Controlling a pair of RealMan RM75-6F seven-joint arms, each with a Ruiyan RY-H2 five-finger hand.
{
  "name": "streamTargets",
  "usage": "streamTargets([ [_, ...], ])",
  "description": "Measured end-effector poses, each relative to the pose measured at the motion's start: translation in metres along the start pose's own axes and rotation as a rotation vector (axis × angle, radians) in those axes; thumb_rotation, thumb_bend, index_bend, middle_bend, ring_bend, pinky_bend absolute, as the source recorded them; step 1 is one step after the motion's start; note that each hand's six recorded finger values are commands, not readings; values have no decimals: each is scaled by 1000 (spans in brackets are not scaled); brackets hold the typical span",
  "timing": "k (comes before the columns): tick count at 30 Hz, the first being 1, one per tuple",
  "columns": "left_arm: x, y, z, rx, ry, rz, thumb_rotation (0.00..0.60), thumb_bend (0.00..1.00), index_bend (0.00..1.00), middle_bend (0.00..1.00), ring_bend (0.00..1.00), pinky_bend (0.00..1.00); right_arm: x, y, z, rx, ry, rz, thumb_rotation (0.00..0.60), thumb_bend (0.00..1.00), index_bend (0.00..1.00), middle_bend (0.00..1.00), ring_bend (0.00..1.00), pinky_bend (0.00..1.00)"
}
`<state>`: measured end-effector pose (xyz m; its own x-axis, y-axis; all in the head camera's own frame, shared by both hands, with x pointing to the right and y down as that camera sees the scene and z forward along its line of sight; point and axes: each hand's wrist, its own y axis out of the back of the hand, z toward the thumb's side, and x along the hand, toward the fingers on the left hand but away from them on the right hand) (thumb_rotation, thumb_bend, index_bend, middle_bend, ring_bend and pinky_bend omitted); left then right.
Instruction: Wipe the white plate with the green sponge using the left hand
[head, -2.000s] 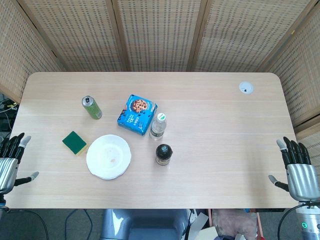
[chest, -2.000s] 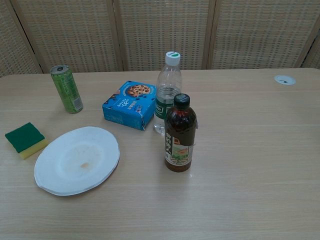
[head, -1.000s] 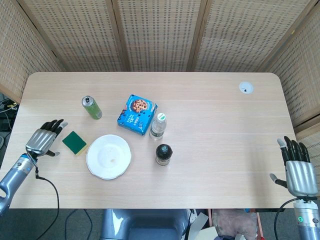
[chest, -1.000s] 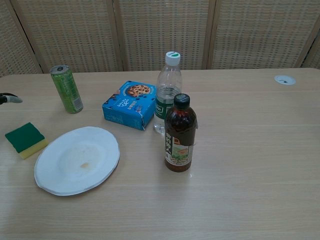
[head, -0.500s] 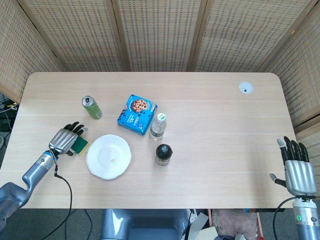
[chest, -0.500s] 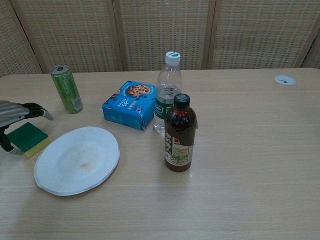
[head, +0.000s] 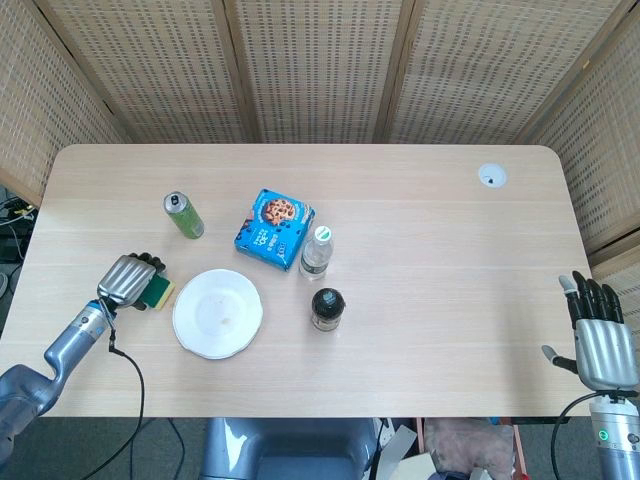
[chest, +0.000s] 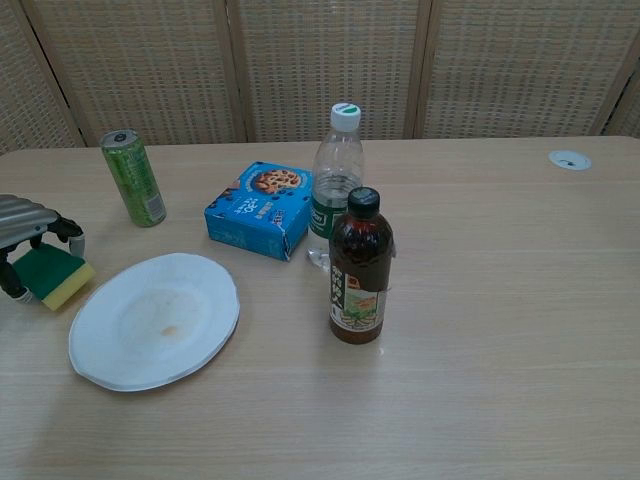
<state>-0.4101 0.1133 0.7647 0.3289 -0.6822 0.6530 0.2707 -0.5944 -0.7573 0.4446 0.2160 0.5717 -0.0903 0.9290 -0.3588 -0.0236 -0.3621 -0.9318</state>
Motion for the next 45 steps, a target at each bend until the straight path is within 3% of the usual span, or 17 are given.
streamTargets([
  [5, -6, 22, 4, -19, -47, 86, 600, 25, 456, 370, 289, 398, 1, 1, 1, -4, 4, 0, 600, 0, 0, 0, 0, 0],
  [10, -18, 51, 37, -33, -185, 189, 600, 31, 462, 369, 289, 401, 1, 0, 2, -4, 9, 4, 600, 0, 0, 0, 0, 0],
  [16, -27, 64, 100, -34, -328, 183, 600, 38, 475, 370, 289, 402, 2, 0, 3, -1, 14, 4, 600, 0, 0, 0, 0, 0],
  [22, -18, 57, 147, 66, -399, 101, 600, 45, 475, 369, 289, 403, 2, 3, 0, -7, 8, -3, 600, 0, 0, 0, 0, 0],
  [29, -9, 44, 166, 103, -404, 43, 600, 55, 475, 369, 289, 403, 2, 6, -4, -19, -2, -8, 600, 0, 0, 0, 0, 0],
  [45, 15, 13, 146, 156, -308, -33, 600, 60, 475, 372, 290, 404, 0, 7, -8, -27, -14, -7, 600, 0, 0, 0, 0, 0],
])
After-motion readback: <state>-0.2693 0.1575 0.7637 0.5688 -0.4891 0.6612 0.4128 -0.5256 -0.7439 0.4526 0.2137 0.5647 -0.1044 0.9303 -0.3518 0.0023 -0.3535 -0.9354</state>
